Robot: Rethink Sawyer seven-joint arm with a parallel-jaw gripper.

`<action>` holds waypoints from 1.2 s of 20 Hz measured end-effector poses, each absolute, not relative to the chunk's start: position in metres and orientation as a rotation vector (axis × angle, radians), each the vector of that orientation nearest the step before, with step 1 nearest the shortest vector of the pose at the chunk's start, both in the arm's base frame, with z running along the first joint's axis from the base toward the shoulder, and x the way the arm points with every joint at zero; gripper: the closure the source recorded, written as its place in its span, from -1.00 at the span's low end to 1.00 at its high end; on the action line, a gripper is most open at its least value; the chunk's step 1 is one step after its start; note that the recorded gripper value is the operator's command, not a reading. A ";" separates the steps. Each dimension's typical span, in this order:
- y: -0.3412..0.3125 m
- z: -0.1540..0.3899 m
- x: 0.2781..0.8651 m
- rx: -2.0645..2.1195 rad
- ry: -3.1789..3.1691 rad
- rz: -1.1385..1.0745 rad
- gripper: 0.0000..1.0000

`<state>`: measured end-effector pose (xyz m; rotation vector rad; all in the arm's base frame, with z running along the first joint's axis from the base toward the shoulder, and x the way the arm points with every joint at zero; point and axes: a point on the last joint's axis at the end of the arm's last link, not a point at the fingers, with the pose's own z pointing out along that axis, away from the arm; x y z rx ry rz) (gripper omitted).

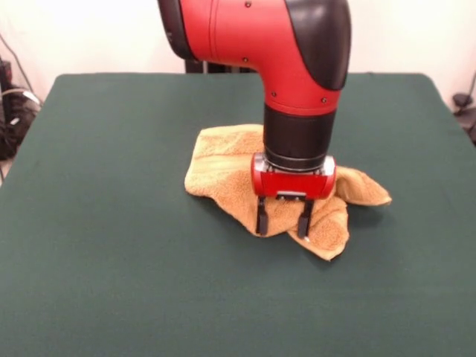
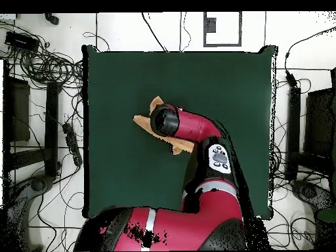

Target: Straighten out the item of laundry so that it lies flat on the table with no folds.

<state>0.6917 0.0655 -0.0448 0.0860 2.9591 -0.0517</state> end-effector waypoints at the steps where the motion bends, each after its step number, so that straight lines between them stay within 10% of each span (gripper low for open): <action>1: 0.065 -0.045 0.692 0.088 2.956 -0.052 -1.00; 24: 0.100 -0.043 0.681 0.183 2.967 -0.073 -1.00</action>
